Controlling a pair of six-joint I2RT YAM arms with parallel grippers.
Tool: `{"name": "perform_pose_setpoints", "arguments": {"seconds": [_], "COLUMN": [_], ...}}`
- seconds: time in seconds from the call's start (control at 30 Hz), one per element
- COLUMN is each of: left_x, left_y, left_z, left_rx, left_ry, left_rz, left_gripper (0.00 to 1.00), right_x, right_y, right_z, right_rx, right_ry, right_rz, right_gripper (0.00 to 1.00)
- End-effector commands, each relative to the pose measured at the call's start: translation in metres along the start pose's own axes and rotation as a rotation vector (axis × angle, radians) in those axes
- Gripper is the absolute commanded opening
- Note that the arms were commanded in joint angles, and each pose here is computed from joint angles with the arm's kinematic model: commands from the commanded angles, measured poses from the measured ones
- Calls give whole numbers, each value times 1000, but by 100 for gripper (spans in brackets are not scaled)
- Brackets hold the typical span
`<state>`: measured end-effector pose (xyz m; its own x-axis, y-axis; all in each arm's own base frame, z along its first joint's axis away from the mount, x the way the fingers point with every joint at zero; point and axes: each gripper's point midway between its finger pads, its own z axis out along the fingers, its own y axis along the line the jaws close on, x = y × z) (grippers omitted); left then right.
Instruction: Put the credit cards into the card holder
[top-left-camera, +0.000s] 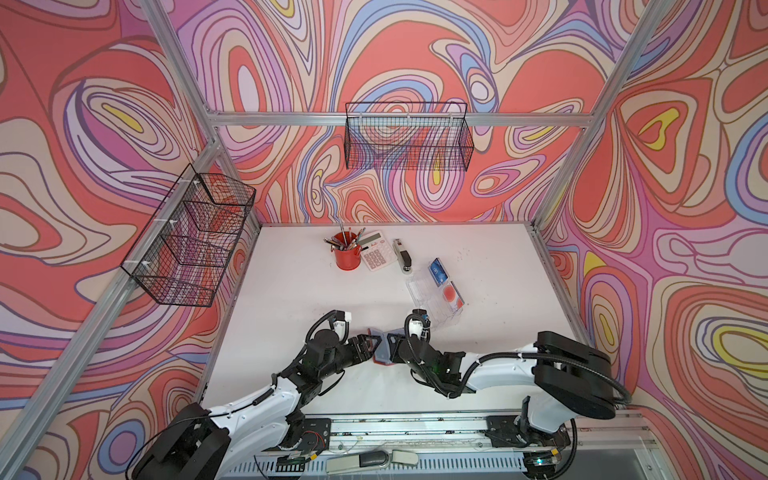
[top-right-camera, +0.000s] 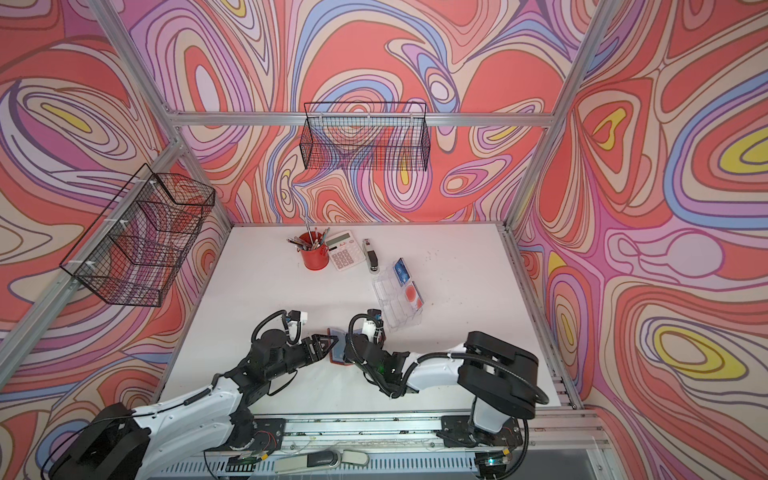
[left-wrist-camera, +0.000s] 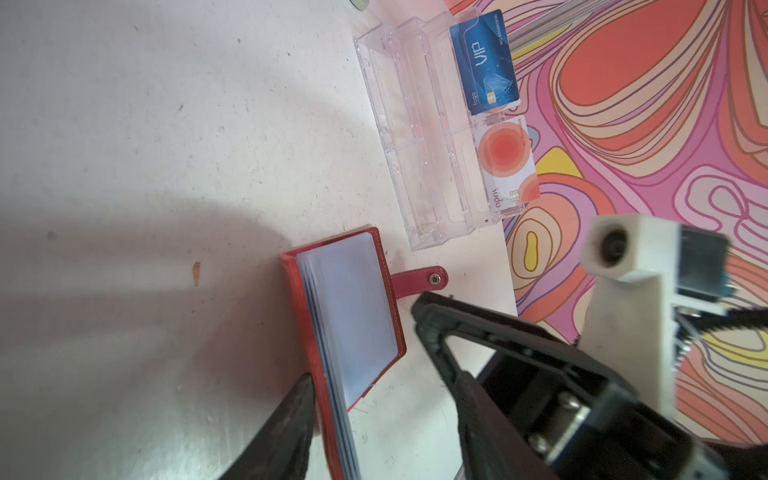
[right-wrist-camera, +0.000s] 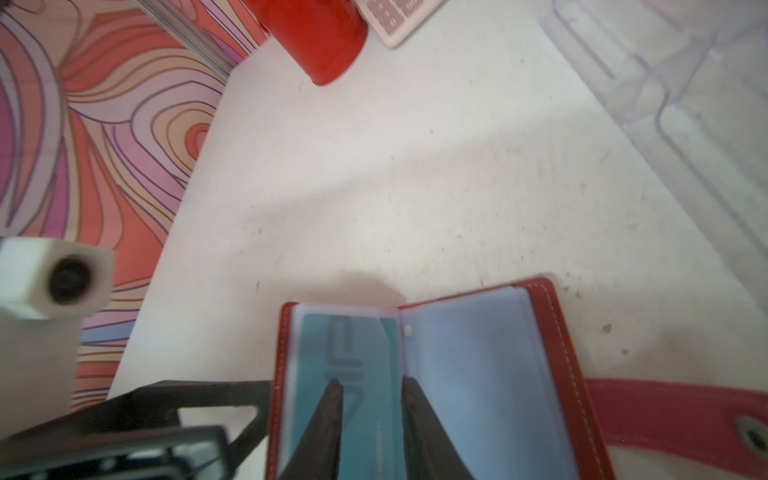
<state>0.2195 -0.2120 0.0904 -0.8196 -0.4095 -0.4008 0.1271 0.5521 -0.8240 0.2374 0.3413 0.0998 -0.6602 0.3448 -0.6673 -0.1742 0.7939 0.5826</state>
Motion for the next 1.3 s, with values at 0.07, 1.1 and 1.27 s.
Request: {"name": "perform_pose_setpoints", "arguments": {"seconds": [0.07, 1.1, 1.27], "left_x": [-14, -5, -4], "left_y": [-26, -44, -44], "left_z": [11, 29, 29], "left_rx": [73, 148, 146], "left_ry": [-26, 23, 23], "left_rz": [43, 30, 30], "left_gripper": [56, 55, 55], "right_x": [-12, 47, 48], "right_y": [-5, -5, -14], "right_z": [-18, -6, -7], "right_rx": [25, 264, 284], "right_ry": [-18, -36, -38], "right_rz": [-184, -450, -435], "right_gripper": [31, 49, 45]}}
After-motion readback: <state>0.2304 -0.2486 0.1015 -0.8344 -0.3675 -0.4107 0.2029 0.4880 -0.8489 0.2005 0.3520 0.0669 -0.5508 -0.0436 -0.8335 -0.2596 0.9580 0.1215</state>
